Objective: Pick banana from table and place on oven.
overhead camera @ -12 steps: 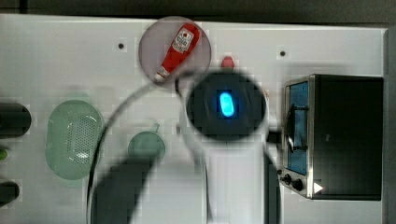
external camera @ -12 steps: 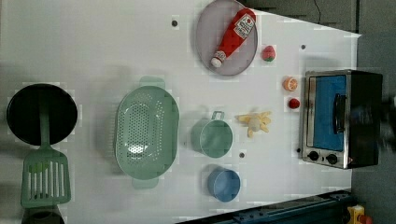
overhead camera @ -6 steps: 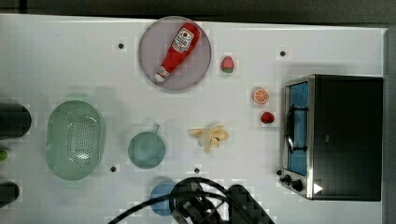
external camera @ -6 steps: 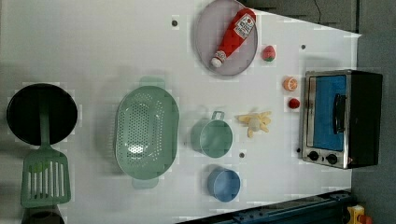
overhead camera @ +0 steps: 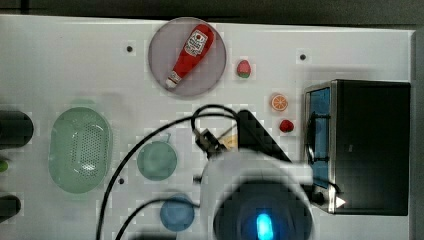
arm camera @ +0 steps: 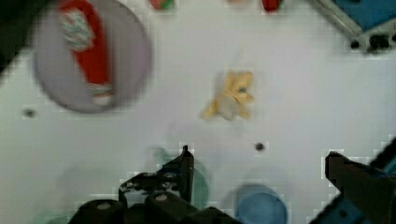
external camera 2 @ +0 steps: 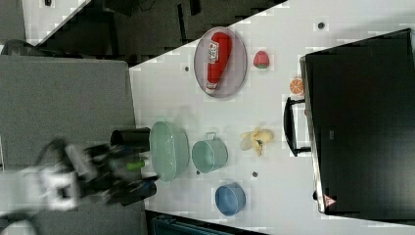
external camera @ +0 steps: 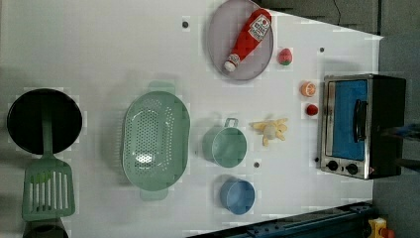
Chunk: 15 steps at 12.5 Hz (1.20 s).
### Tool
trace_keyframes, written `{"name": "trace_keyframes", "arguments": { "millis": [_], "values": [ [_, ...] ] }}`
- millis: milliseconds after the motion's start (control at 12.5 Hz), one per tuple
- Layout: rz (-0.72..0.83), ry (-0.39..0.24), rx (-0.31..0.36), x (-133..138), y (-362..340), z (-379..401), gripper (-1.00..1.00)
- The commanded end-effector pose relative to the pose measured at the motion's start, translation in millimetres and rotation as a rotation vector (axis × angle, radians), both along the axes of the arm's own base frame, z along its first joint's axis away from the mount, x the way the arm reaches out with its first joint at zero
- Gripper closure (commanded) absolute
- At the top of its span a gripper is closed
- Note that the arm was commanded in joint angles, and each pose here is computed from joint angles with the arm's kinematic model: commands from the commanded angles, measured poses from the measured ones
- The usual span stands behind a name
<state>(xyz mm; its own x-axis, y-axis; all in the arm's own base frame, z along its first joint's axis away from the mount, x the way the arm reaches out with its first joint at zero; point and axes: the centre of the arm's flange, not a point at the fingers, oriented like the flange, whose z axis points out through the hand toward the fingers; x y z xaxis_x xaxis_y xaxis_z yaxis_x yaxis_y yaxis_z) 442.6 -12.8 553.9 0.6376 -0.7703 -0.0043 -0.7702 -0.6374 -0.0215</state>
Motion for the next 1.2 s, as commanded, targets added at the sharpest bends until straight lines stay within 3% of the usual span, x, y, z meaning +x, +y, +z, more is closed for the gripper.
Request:
{"name": "trace_keyframes", "arguments": {
  "millis": [80,400,1200],
  "values": [
    [-0.032,0.079,-0.002,14.8,-7.1,-88.1,-1.0],
    [-0.047,0.067,-0.005,31.9,-13.5,-176.9,-1.0],
    [-0.065,0.05,-0.028,36.4,-21.6,-358.4,-1.0]
  ]
}}
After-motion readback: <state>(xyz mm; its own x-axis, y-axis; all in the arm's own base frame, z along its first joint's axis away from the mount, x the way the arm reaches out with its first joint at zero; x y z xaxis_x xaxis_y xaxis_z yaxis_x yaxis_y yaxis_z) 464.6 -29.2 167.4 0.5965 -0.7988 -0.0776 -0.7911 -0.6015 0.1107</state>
